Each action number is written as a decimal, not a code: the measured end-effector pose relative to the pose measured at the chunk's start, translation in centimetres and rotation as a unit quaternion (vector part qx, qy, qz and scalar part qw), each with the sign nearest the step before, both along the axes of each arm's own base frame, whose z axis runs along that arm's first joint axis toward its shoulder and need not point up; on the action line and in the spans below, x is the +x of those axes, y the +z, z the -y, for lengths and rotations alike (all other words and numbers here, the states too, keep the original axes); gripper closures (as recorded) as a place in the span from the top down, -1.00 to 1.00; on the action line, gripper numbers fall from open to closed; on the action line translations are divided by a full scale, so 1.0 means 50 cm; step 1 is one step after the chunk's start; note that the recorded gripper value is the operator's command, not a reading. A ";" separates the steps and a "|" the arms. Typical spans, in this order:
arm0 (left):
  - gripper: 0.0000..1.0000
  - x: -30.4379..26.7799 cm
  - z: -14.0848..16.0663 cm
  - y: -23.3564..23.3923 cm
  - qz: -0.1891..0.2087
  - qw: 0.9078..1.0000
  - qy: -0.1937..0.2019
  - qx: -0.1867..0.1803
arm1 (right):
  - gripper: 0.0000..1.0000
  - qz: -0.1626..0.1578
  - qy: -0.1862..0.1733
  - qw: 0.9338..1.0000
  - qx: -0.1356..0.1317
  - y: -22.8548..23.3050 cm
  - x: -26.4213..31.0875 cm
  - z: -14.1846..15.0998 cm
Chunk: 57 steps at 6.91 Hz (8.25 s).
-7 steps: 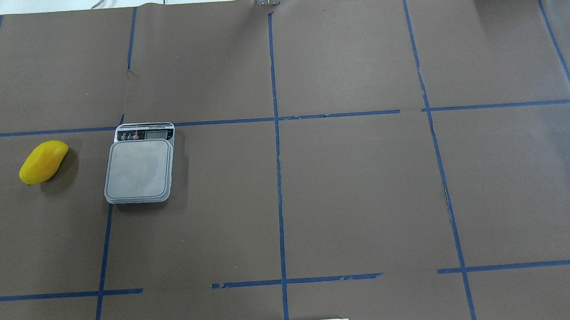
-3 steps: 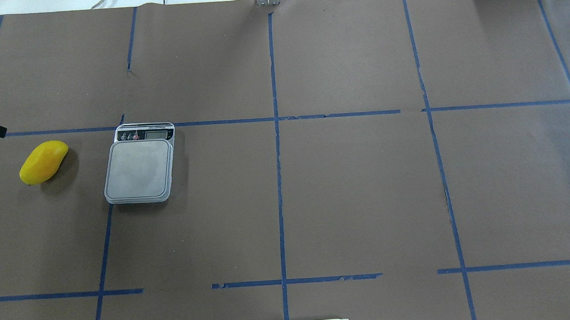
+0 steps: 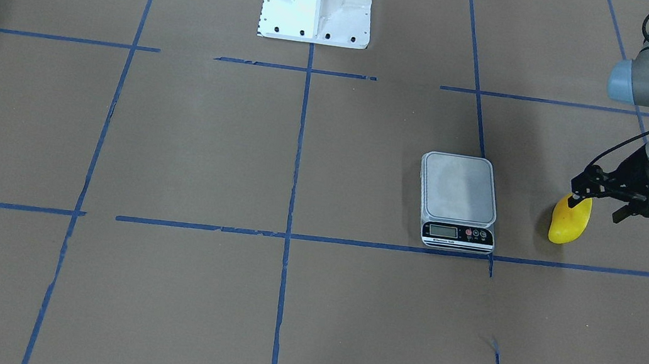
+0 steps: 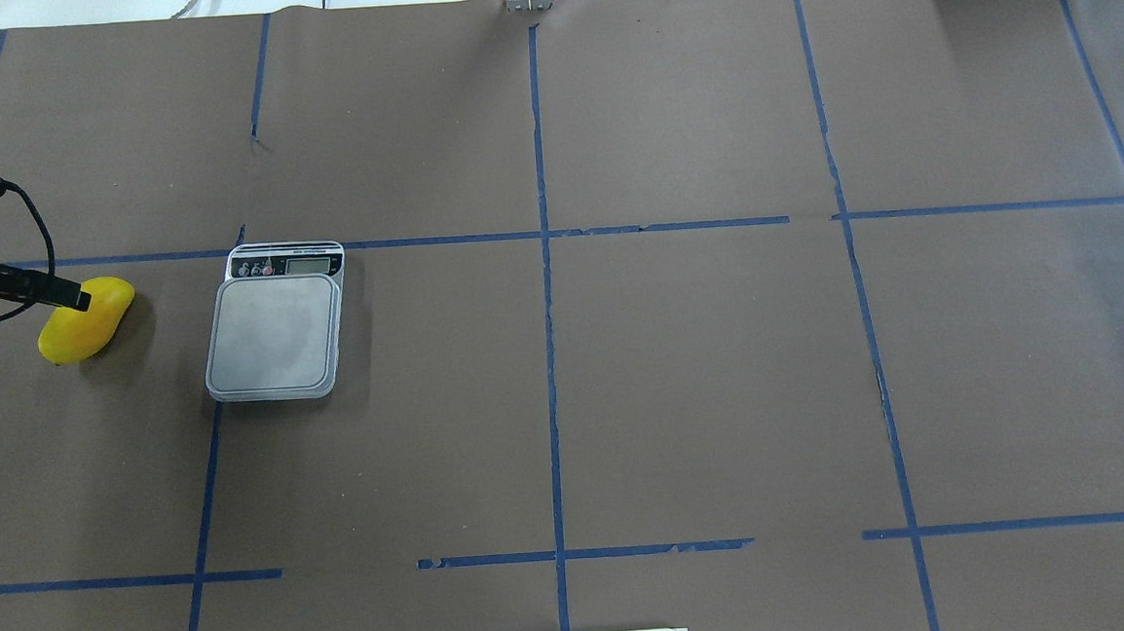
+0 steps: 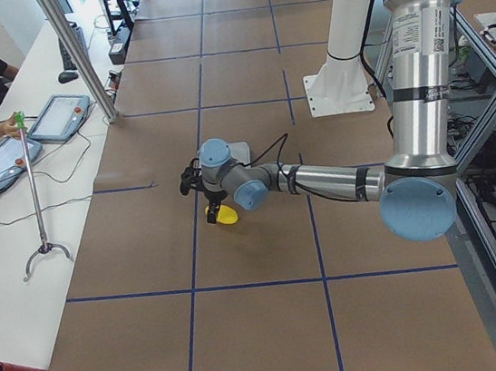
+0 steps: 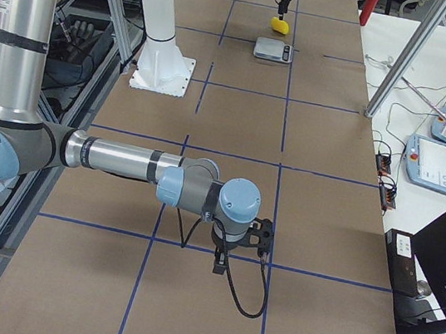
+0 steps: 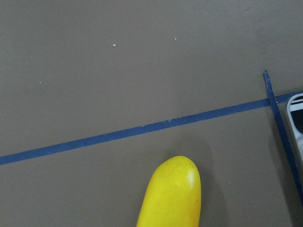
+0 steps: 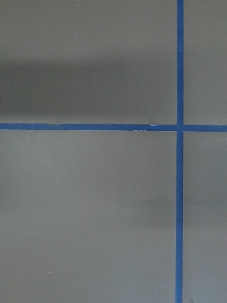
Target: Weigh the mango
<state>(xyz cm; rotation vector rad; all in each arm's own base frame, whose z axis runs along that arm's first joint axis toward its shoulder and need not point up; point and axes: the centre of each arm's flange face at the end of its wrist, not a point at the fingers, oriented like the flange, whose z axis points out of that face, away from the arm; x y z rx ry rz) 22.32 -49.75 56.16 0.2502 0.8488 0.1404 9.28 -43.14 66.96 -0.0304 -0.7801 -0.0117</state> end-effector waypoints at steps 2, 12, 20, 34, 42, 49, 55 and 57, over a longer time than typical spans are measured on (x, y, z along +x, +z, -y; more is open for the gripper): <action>1.00 0.062 -0.013 0.023 0.008 1.000 0.013 -0.008 | 1.00 0.000 0.000 1.000 0.000 0.000 0.000 0.000; -1.00 -0.165 0.025 -0.234 0.046 0.999 -0.004 0.015 | 1.00 0.000 0.000 1.000 0.001 -0.001 0.000 0.000; -1.00 0.052 -0.017 -0.597 -0.038 0.994 -0.041 -0.092 | 1.00 0.000 0.000 1.000 0.000 -0.001 0.000 0.000; 1.00 0.296 -0.006 -0.330 -0.015 0.995 -0.035 -0.092 | 1.00 0.000 0.000 1.000 0.000 -0.001 0.000 0.000; 1.00 0.071 -0.003 -0.513 -0.025 0.999 -0.046 0.011 | 1.00 0.000 0.000 1.000 0.000 0.000 0.000 0.000; 1.00 -0.572 0.106 -0.091 0.085 0.996 0.023 0.008 | 1.00 0.000 0.000 1.000 0.000 0.000 0.000 0.000; 1.00 -0.616 -0.066 0.237 0.072 0.996 0.036 -0.048 | 1.00 0.000 0.000 1.000 0.000 0.000 0.000 0.000; 1.00 -0.616 -0.064 0.232 0.067 0.995 0.003 -0.078 | 1.00 0.000 0.000 1.000 0.000 -0.001 0.000 0.000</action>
